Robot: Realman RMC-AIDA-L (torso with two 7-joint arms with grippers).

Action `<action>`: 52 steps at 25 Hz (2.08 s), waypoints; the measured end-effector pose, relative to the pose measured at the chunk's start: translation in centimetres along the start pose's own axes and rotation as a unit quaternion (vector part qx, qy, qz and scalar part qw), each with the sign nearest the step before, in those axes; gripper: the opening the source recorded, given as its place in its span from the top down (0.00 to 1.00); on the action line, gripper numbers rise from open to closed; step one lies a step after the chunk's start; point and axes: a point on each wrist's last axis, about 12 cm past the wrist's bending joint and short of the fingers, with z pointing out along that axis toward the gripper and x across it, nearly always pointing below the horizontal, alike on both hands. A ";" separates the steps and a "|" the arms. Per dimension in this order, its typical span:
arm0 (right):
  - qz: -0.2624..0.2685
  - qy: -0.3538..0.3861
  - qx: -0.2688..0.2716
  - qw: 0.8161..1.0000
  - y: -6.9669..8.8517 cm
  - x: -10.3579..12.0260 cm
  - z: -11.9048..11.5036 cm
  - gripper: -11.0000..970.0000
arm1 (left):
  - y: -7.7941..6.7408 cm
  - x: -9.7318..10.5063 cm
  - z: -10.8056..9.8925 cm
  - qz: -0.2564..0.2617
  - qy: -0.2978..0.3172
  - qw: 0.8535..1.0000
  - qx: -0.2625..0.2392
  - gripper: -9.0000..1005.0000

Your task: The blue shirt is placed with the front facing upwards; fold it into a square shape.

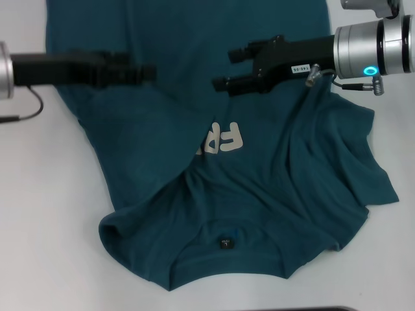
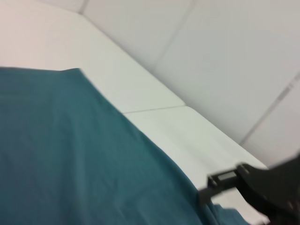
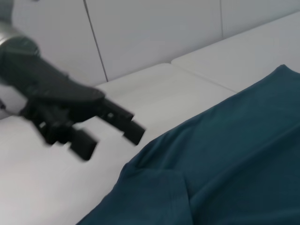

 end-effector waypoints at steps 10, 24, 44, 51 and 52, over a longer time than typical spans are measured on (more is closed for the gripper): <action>0.021 -0.015 0.008 1.000 -0.2 -0.1 -0.3 0.16 | -1.1 5.0 -1.7 0.080 -0.014 0.995 0.050 0.10; 0.053 -0.026 0.012 0.998 -0.3 0.3 -0.6 0.17 | -3.4 8.8 -2.0 0.202 -0.065 0.972 0.105 0.10; 0.323 -0.012 -0.021 0.946 -0.7 -4.1 -5.6 0.16 | -3.0 9.8 -1.5 0.226 -0.069 0.970 0.064 0.10; 0.442 0.028 0.064 0.894 -3.0 -0.8 -10.3 0.16 | -2.7 9.3 -1.4 0.232 -0.075 0.968 0.055 0.10; 0.442 0.028 0.064 0.894 -3.0 -0.8 -10.3 0.16 | -2.7 9.2 -1.4 0.233 -0.075 0.968 0.054 0.10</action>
